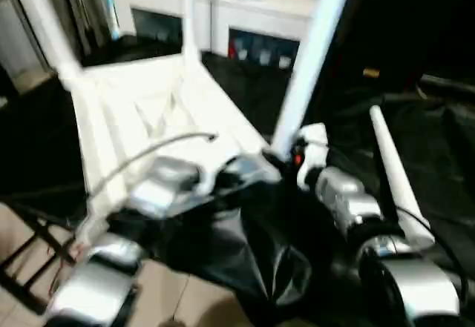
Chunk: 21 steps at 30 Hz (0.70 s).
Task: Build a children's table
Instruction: Rotate leg to tighten
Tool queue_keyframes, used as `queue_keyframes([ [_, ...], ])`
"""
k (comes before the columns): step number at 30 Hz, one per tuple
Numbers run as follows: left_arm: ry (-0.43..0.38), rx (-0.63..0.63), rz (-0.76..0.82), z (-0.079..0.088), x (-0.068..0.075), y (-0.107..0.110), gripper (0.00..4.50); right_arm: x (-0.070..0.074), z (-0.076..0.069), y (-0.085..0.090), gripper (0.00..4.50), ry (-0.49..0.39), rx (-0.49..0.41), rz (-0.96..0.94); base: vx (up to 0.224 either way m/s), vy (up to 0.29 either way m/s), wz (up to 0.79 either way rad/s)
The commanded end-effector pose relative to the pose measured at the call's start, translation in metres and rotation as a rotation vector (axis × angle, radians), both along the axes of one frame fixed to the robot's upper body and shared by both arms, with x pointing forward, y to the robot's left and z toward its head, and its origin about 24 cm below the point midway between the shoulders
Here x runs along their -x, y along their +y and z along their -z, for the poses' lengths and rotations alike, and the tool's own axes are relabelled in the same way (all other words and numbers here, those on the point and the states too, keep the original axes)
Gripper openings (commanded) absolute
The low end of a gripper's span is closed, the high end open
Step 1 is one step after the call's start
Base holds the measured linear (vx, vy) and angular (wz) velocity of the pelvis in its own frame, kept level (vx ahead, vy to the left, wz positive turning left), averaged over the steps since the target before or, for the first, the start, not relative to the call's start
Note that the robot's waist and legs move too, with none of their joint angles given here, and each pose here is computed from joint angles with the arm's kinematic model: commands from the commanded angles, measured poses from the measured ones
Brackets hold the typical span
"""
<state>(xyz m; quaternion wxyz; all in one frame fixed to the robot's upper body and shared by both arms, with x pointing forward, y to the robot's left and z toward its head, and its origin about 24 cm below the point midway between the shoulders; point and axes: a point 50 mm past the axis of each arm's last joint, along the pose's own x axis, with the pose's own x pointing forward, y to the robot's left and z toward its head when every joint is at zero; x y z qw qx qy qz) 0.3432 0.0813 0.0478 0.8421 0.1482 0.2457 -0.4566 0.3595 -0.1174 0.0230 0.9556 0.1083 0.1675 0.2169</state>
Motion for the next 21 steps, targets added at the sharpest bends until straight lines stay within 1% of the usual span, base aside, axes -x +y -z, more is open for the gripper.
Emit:
queue_keyframes([
  [1, -0.089, 0.067, -0.001, -0.022, -0.008, -0.025, 0.0, 0.031, 0.047, 0.026, 2.7, 0.259, -0.019, -0.045, 0.0, 0.0, 0.0],
  [5, -0.091, 0.064, 0.01, -0.022, -0.008, -0.025, 0.0, 0.031, 0.046, 0.028, 2.7, 0.258, -0.012, -0.049, 0.0, 0.0, 0.0],
  [6, -0.091, 0.06, 0.01, -0.021, -0.008, -0.024, 0.0, 0.031, 0.045, 0.03, 3.05, 0.252, -0.02, -0.059, 0.0, 0.0, 0.0],
  [7, -0.094, 0.061, 0.018, -0.022, -0.008, -0.023, 0.0, 0.03, 0.044, 0.03, 3.26, 0.244, -0.026, -0.062, 0.0, 0.0, 0.0],
  [9, -0.094, 0.062, 0.027, -0.022, -0.008, -0.022, 0.0, 0.028, 0.042, 0.031, 3.26, 0.233, -0.043, -0.066, 0.0, 0.0, 0.0],
  [10, -0.094, 0.062, 0.027, -0.022, -0.008, -0.021, 0.0, 0.028, 0.041, 0.031, 3.47, 0.232, -0.047, -0.064, 0.0, 0.0, 0.0],
  [11, -0.095, 0.064, 0.033, -0.022, -0.008, -0.021, 0.0, 0.026, 0.039, 0.03, 3.59, 0.222, -0.052, -0.065, 0.0, 0.0, 0.0],
  [12, -0.099, 0.064, 0.06, -0.023, -0.006, -0.019, 0.0, 0.023, 0.035, 0.028, 3.66, 0.199, -0.059, -0.072, 0.0, 0.0, 0.0],
  [14, -0.1, 0.066, 0.085, -0.023, -0.005, -0.018, 0.0, 0.021, 0.031, 0.027, 3.71, 0.178, -0.063, -0.08, 0.0, 0.0, 0.0],
  [15, -0.098, 0.064, 0.101, -0.023, -0.004, -0.017, 0.0, 0.019, 0.028, 0.026, 3.95, 0.162, -0.069, -0.094, 0.0, 0.0, 0.0],
  [16, -0.099, 0.064, 0.125, -0.023, -0.002, -0.016, 0.0, 0.017, 0.025, 0.025, 4.04, 0.142, -0.065, -0.109, 0.0, 0.0, 0.0],
  [18, -0.088, 0.058, 0.162, -0.022, 0.001, -0.012, 0.0, 0.016, 0.018, 0.025, 4.09, 0.08, -0.039, -0.192, 0.0, 0.0, 0.0],
  [21, -0.067, 0.05, 0.21, -0.021, 0.006, -0.005, 0.0, 0.017, 0.008, 0.021, 4.14, -0.005, -0.035, -0.342, 0.0, 0.0, 0.0],
])
